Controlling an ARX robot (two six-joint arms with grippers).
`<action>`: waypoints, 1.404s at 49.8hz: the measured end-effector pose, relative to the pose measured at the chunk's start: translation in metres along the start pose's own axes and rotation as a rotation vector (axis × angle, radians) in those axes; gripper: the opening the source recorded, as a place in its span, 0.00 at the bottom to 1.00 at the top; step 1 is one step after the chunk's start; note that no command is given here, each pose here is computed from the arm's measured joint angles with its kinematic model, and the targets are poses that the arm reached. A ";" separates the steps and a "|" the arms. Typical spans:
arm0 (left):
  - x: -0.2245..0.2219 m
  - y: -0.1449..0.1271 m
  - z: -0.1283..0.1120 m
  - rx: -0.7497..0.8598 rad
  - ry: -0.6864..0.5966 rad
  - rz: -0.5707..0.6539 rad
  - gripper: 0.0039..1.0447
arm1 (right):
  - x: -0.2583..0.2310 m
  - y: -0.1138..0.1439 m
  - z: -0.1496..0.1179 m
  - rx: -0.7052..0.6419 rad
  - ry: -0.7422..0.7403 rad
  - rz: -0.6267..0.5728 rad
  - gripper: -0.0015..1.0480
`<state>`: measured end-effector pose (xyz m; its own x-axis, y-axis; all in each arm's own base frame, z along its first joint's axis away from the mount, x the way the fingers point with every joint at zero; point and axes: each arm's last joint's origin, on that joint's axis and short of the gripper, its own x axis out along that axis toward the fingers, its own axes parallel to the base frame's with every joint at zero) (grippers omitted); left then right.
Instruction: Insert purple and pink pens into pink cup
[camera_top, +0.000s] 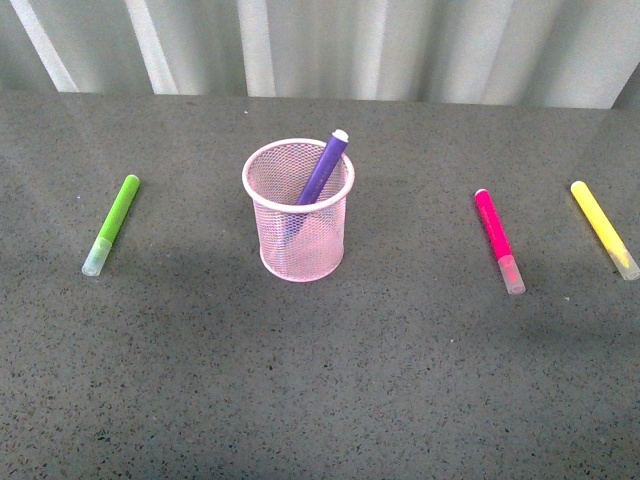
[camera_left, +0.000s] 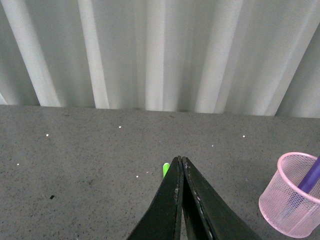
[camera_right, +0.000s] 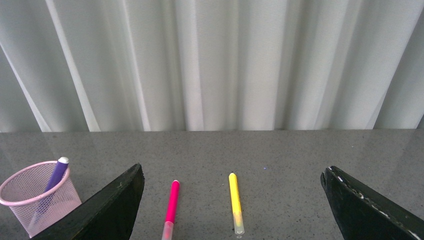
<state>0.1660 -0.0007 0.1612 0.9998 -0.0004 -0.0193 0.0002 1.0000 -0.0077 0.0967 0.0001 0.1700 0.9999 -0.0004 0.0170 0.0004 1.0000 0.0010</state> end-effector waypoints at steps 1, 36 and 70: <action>-0.001 0.000 0.000 0.000 0.002 0.001 0.03 | 0.000 0.000 0.000 0.000 0.000 0.000 0.93; -0.043 0.000 0.012 0.000 -0.042 -0.003 0.03 | 0.000 0.000 0.000 0.000 0.000 0.000 0.93; -0.058 0.000 0.011 0.000 -0.044 -0.002 0.03 | 0.000 0.000 0.000 0.000 0.000 0.001 0.93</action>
<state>0.1082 -0.0003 0.1736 0.9997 -0.0023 0.0250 0.0025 1.0000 -0.0074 0.0967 0.0002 0.1700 0.9999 0.0008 0.0170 -0.0008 1.0000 0.0010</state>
